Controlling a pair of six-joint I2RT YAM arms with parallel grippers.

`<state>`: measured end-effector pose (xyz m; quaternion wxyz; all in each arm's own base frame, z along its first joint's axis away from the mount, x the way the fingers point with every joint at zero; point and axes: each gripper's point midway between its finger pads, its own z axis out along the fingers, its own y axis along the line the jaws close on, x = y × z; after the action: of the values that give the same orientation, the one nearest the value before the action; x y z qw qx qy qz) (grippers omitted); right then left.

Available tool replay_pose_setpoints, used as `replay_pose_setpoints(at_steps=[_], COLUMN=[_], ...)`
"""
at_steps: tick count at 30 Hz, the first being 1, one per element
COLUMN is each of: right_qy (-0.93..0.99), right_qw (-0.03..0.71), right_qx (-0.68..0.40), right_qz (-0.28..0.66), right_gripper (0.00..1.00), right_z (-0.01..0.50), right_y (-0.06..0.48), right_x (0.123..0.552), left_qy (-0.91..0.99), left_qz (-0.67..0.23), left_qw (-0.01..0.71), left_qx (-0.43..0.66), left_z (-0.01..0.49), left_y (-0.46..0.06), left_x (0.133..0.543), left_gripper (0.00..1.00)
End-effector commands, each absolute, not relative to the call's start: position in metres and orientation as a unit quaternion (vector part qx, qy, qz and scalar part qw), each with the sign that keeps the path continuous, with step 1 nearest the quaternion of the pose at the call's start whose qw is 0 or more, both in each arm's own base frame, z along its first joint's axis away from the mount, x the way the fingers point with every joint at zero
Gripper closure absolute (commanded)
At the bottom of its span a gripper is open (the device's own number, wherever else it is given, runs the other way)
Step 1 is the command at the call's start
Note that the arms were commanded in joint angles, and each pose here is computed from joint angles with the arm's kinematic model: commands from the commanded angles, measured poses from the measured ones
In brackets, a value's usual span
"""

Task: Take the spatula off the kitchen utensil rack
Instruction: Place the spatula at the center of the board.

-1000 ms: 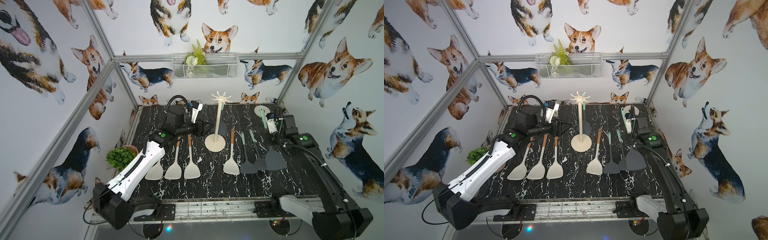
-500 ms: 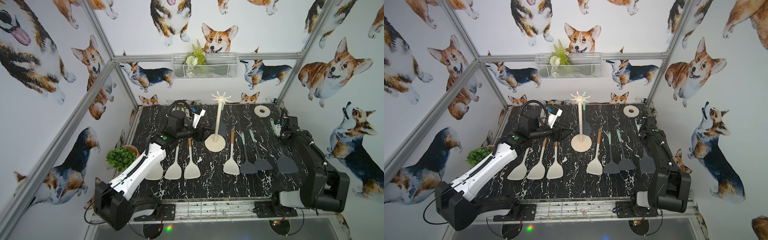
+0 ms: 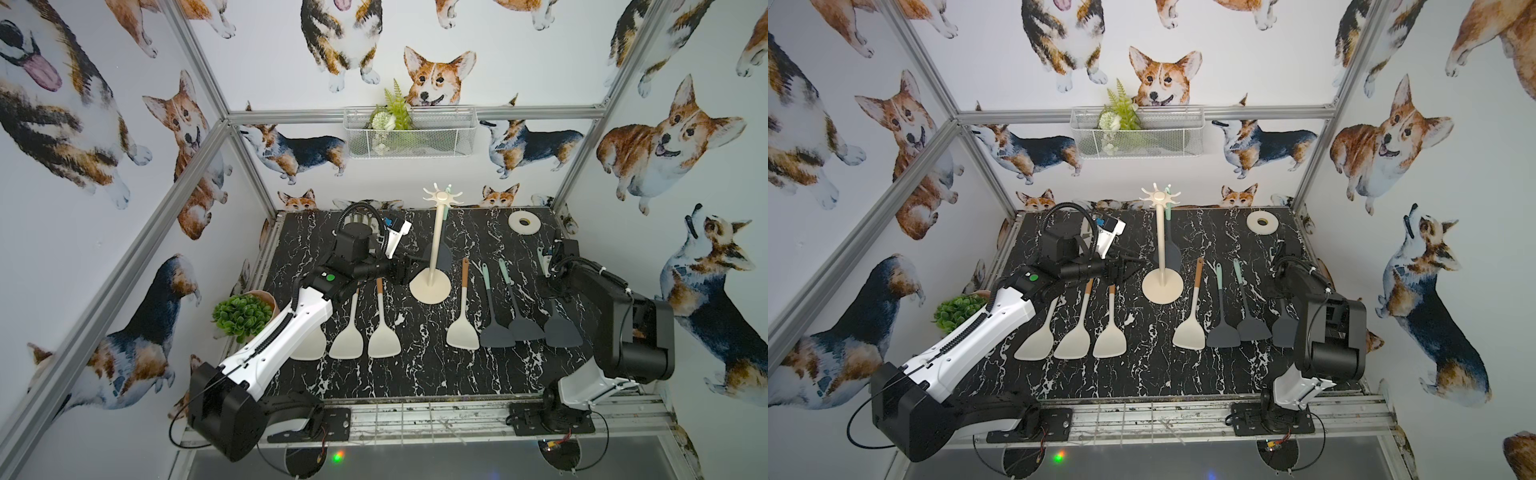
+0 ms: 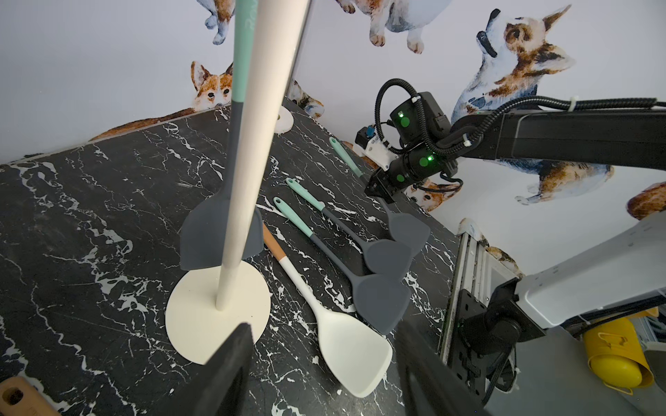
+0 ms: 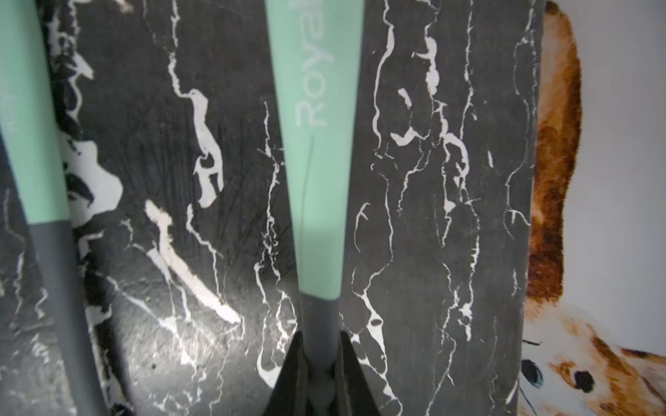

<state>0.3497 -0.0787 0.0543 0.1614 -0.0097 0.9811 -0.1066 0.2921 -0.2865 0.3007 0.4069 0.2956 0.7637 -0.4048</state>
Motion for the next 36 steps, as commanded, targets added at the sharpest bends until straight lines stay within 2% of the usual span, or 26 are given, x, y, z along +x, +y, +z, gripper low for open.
replay_pose_setpoints(at_steps=[1, 13, 15, 19, 23, 31, 36], right_qy=[0.984, 0.992, 0.993, 0.994, 0.994, 0.989, 0.978], right_qw=[0.156, 0.099, 0.093, 0.086, 0.092, 0.127, 0.202], right_qx=[0.023, 0.023, 0.018, 0.01, 0.007, 0.0, 0.006], right_qz=[-0.082, -0.072, -0.072, -0.068, -0.061, -0.072, -0.054], right_gripper=[1.0, 1.0, 0.94, 0.7, 0.6, 0.56, 0.56], right_z=[0.05, 0.028, 0.024, 0.02, 0.025, 0.063, 0.117], right_y=[-0.073, -0.06, -0.059, -0.058, -0.055, -0.051, -0.037], right_x=[0.36, 0.368, 0.365, 0.361, 0.362, 0.37, 0.378], left_qy=[0.755, 0.761, 0.762, 0.763, 0.766, 0.768, 0.773], left_qz=[-0.404, -0.405, -0.404, -0.402, -0.401, -0.403, -0.401], left_qw=[0.419, 0.411, 0.411, 0.41, 0.407, 0.409, 0.422], left_qx=[0.301, 0.297, 0.296, 0.296, 0.295, 0.285, 0.253], left_z=[0.303, 0.296, 0.295, 0.293, 0.289, 0.292, 0.31], left_y=[-0.289, -0.29, -0.289, -0.289, -0.289, -0.287, -0.278], left_x=[0.296, 0.301, 0.302, 0.303, 0.304, 0.308, 0.317], left_gripper=[0.34, 0.34, 0.34, 0.34, 0.34, 0.34, 0.34])
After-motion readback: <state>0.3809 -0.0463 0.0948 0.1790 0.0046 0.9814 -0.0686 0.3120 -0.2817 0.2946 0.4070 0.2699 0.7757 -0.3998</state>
